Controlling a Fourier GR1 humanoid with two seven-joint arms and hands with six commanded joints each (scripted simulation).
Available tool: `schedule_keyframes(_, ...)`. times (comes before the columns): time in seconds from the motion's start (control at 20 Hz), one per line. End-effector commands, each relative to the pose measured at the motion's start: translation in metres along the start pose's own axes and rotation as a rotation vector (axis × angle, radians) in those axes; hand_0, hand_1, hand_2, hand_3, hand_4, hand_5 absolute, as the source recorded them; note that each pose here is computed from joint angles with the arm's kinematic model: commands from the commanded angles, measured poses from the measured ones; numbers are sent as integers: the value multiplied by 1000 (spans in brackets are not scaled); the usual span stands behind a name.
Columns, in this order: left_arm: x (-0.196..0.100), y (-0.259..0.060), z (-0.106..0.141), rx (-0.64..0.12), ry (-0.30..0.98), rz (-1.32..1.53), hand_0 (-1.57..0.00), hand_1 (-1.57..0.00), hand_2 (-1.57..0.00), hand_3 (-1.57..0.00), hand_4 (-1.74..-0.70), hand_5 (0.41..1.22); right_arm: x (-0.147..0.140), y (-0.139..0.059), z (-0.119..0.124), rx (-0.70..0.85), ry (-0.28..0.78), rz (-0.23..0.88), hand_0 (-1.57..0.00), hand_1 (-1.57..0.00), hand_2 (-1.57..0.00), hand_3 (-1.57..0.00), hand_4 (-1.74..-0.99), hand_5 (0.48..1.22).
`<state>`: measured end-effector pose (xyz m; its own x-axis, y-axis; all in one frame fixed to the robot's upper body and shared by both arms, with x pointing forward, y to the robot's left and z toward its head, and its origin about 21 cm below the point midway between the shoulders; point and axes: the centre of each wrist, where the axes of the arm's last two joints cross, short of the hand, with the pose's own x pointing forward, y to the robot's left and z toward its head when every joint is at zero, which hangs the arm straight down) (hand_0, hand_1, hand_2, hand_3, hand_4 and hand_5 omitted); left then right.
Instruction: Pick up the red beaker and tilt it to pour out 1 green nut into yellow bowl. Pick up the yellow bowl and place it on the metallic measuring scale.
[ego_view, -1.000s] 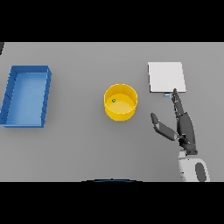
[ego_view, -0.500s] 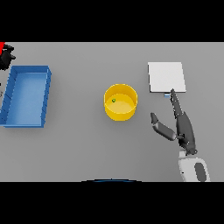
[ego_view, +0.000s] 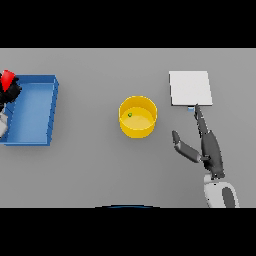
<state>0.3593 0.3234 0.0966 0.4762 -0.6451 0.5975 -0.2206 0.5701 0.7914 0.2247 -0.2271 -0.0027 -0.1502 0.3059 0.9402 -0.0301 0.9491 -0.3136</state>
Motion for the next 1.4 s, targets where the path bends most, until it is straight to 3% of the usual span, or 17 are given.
schedule_keyframes(0.0, -5, 0, 3, -13, -2, -27, -1571, -1571, -1571, -1555, -1667, 908, 0, -2, 1, -1, -19, 4, 1, 1, 1, 1, -1202, 667)
schedule_keyframes(0.05, -5, 0, 3, -13, -2, -30, -1571, -1571, -1571, -1503, -1530, 865, 0, -2, 1, -1, -20, 4, 1, 1, 1, 1, -1197, 664)
schedule_keyframes(0.1, -6, 0, 4, -40, -8, -43, -1564, -1449, -1432, -1362, -1374, 830, 1, -1, 1, 0, -15, -2, 1, 1, 1, 1, -1192, 663)
schedule_keyframes(0.15, -5, 0, 8, -124, -16, -61, -1457, -1180, -1187, -1129, -1229, 803, 2, 0, 2, 0, -25, -11, 1, 1, 1, 1, -1188, 663)
schedule_keyframes(0.25, -6, 11, 13, -221, -5, -92, -932, -755, -767, -722, -1034, 758, 4, 1, 4, -4, -33, -10, 1, 1, 1, 1, -1185, 665)
schedule_keyframes(0.4, -3, 16, 14, -283, -13, -129, -477, -386, -392, -369, -878, 710, 4, 2, 2, -4, -5, 8, 1, 1, 1, 1, -1184, 667)
schedule_keyframes(0.65, -5, 16, 13, -294, -32, -96, -156, -126, -128, -120, -797, 678, 5, 1, 4, 5, 13, 5, 1, 1, 1, 1, -1187, 663)
schedule_keyframes(0.85, 1, 21, 10, -266, -74, -43, -63, -51, -52, -49, -785, 674, 7, 6, 1, 16, 12, 73, 1, 1, 1, 1, -1203, 660)
schedule_keyframes(1.0, 2, 17, 7, -261, -96, -29, -32, -26, -26, -24, -780, 679, 11, 0, -5, 102, -39, 94, 1, 1, 1, 1, -1162, 694)
schedule_keyframes(1.2, 4, 13, 11, -274, -94, -22, -12, -10, -10, -9, -786, 704, 29, -4, -34, 253, -93, 238, 1, 1, 1, 1, -1234, 707)
schedule_keyframes(1.35, 2, 13, 10, -270, -88, -21, -6, -5, -5, -4, -794, 710, 39, -4, -51, 359, -110, 439, 1, 1, 1, 1, -1278, 683)
